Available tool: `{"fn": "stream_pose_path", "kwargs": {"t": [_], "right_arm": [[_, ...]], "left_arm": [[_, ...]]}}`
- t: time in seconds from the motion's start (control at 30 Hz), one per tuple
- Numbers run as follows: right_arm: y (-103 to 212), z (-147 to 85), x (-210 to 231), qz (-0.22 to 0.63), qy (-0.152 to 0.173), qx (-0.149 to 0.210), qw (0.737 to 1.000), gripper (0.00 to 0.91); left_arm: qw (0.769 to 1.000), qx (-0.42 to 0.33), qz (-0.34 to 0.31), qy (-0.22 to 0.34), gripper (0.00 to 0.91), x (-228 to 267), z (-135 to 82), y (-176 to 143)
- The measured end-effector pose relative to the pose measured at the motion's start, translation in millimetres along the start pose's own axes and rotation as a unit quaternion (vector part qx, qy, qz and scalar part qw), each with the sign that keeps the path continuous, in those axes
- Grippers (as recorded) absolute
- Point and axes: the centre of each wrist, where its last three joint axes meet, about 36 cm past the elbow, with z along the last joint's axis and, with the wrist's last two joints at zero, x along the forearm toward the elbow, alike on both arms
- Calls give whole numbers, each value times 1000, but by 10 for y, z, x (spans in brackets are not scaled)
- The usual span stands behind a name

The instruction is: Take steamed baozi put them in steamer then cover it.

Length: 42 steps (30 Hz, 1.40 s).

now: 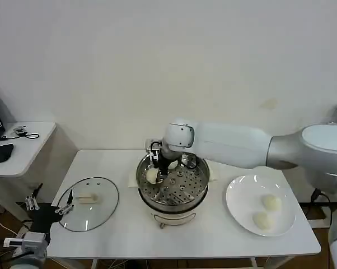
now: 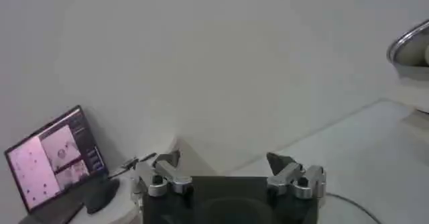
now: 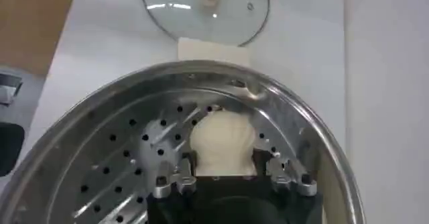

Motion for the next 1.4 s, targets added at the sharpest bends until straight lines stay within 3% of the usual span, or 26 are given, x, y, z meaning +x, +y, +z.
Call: {"fn": "stream_pose_path", "kwargs": {"t": [0.27, 0.5, 0.7, 0.93, 1.13, 1.4], "right_arm": [[-16, 37, 191, 15, -15, 3, 1000, 907], [-26, 368, 733, 35, -23, 18, 999, 907], [24, 897, 1323, 48, -20, 44, 998, 907], [332, 1730, 1755, 51, 2, 59, 997, 907], [785, 2439, 1767, 38, 36, 59, 997, 907], [1369, 3141, 1588, 10, 83, 48, 995, 907]], "left_arm": [[1000, 1, 2, -6, 907, 9, -48, -17], [1000, -1, 9, -11, 907, -9, -86, -47], [1000, -2, 18, -14, 907, -18, -105, -79], [999, -2, 27, -18, 907, -33, -122, -115], [999, -5, 36, -18, 907, -37, -121, -153], [999, -5, 43, -15, 907, -51, -95, -217]]}}
